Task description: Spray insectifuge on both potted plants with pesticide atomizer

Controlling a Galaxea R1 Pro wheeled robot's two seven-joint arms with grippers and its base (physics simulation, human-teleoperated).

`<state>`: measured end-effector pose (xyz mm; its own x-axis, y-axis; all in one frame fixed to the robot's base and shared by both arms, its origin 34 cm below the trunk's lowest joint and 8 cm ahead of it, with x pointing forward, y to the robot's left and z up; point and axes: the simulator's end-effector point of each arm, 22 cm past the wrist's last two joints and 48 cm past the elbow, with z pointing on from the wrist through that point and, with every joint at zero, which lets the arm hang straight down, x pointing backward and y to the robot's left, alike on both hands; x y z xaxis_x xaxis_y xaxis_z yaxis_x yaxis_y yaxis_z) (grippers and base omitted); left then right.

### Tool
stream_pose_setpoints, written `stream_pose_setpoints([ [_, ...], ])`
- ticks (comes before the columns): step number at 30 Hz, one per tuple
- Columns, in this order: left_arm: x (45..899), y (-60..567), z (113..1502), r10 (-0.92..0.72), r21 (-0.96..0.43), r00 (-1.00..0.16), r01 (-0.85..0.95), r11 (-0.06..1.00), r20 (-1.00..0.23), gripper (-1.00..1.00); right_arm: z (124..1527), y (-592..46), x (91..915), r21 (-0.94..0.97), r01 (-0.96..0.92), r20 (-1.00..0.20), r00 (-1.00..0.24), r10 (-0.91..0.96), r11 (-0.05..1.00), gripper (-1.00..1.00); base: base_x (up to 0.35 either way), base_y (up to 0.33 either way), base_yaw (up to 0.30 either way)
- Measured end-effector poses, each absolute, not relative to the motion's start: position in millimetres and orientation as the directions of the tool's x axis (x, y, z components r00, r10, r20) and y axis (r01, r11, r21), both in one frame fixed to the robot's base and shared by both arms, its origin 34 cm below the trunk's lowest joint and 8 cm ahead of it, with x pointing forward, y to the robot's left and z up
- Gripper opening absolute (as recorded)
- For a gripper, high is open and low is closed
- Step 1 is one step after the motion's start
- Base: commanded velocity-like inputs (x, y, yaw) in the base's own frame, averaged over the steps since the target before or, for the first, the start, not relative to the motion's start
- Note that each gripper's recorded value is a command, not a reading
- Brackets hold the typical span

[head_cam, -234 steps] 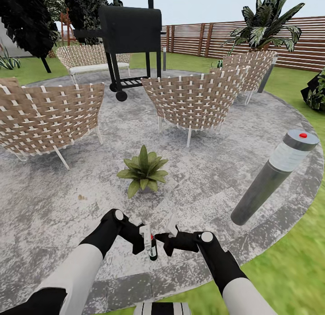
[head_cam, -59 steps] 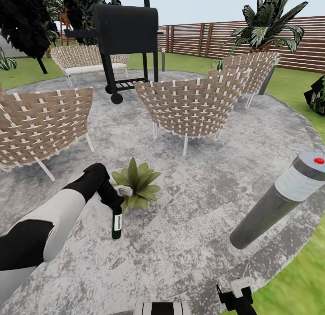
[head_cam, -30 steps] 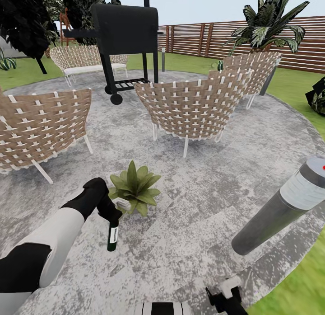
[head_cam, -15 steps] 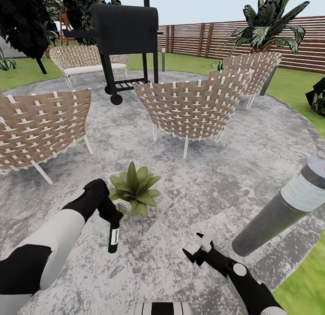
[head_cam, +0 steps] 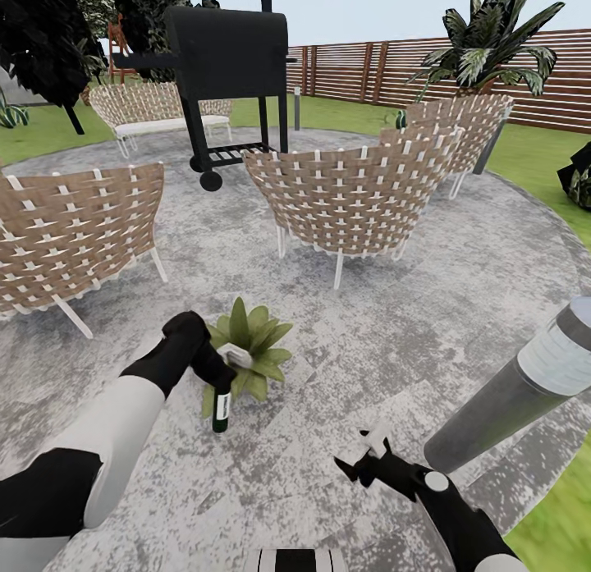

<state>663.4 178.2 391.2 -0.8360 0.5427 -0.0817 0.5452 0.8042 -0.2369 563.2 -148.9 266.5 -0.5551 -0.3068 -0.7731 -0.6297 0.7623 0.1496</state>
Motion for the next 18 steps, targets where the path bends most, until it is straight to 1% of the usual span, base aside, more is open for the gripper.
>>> stream_pose_setpoints([
  [2,663,180,391,0.54,-0.234,-0.838,0.543,0.806,-0.081,-1.0,263,-151,560,0.16,-0.622,-0.757,-0.576,-0.309,0.766,1.0,0.0,0.0,0.0],
  [9,652,182,379,0.539,-0.235,-0.84,0.537,0.81,-0.059,-1.0,259,-150,556,0.173,-0.617,-0.744,-0.592,-0.309,0.767,1.0,0.0,0.0,0.0],
  [13,648,194,364,0.54,-0.172,-0.841,0.537,0.826,-0.037,-1.0,249,-150,545,0.194,-0.61,-0.724,-0.618,-0.307,0.769,1.0,0.0,0.0,0.0],
  [18,640,194,356,0.537,-0.169,-0.843,0.533,0.829,-0.025,-1.0,246,-149,542,0.202,-0.607,-0.718,-0.626,-0.305,0.768,1.0,0.0,0.0,0.0],
])
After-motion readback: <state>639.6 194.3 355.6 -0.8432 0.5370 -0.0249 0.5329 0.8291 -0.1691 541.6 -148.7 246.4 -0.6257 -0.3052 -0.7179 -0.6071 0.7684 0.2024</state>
